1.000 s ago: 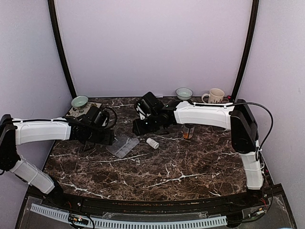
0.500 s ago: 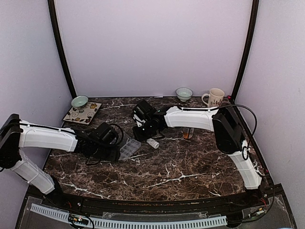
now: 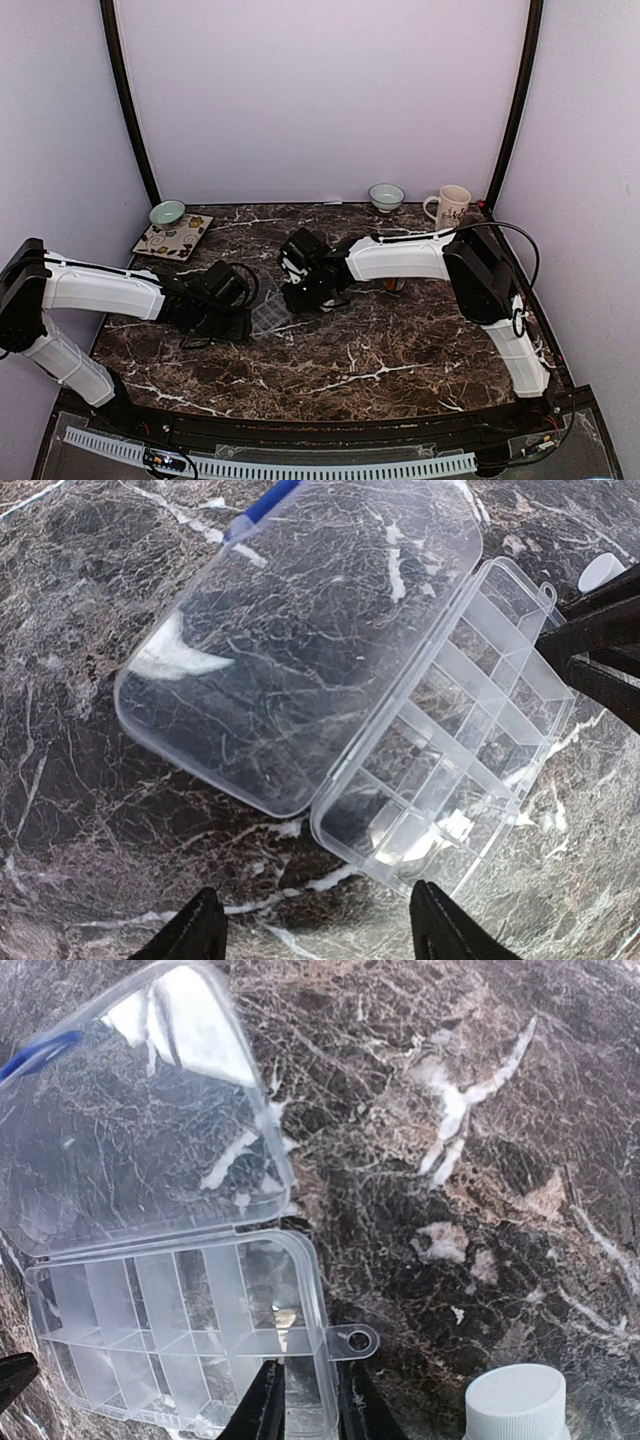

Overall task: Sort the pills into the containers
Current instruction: Adjust the pill container at the center of the board.

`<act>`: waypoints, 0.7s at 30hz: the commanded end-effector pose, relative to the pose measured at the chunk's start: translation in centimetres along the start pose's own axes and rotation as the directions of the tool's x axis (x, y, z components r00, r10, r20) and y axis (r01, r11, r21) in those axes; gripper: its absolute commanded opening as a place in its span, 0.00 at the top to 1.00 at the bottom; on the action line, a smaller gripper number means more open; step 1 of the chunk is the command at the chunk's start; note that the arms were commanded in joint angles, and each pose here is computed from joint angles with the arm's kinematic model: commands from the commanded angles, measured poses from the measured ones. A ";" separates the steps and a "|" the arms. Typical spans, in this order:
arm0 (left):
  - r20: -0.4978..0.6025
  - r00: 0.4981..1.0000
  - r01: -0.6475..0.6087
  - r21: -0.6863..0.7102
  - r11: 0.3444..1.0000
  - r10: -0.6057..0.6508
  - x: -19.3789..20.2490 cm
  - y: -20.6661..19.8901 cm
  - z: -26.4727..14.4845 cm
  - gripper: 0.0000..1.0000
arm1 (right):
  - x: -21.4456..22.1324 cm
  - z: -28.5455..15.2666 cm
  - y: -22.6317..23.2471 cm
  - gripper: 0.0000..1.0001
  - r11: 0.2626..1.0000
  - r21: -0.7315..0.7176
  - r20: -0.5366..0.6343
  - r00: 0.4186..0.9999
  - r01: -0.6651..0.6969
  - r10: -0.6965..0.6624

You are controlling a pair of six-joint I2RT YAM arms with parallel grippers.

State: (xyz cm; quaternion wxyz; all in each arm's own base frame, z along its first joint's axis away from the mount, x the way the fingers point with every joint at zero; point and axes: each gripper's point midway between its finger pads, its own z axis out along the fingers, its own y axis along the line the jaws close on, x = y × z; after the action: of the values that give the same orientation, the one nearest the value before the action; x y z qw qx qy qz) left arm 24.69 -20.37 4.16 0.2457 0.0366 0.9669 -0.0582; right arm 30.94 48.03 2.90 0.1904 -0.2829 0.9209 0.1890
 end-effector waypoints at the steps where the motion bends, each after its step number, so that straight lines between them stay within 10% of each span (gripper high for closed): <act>1: -0.021 1.000 -0.002 -0.036 0.999 0.001 1.0 0.8 0.3 0.35 | 0.8 -0.9 0.8 0.82 1.000 -0.018 -0.001 1.000 0.001 -0.001; 21: 0.014 0.996 -0.090 -0.054 0.995 0.090 -3.3 -0.1 2.7 0.33 | 1.8 -2.9 2.9 0.80 0.999 -0.050 0.016 1.000 -0.007 0.008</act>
State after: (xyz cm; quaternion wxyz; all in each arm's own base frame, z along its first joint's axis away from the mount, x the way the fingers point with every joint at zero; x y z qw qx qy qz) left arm 26.96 -19.98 2.33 0.2363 0.0609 0.9696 -0.0149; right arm 28.70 47.56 3.23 0.1873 -0.2771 0.9222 0.1943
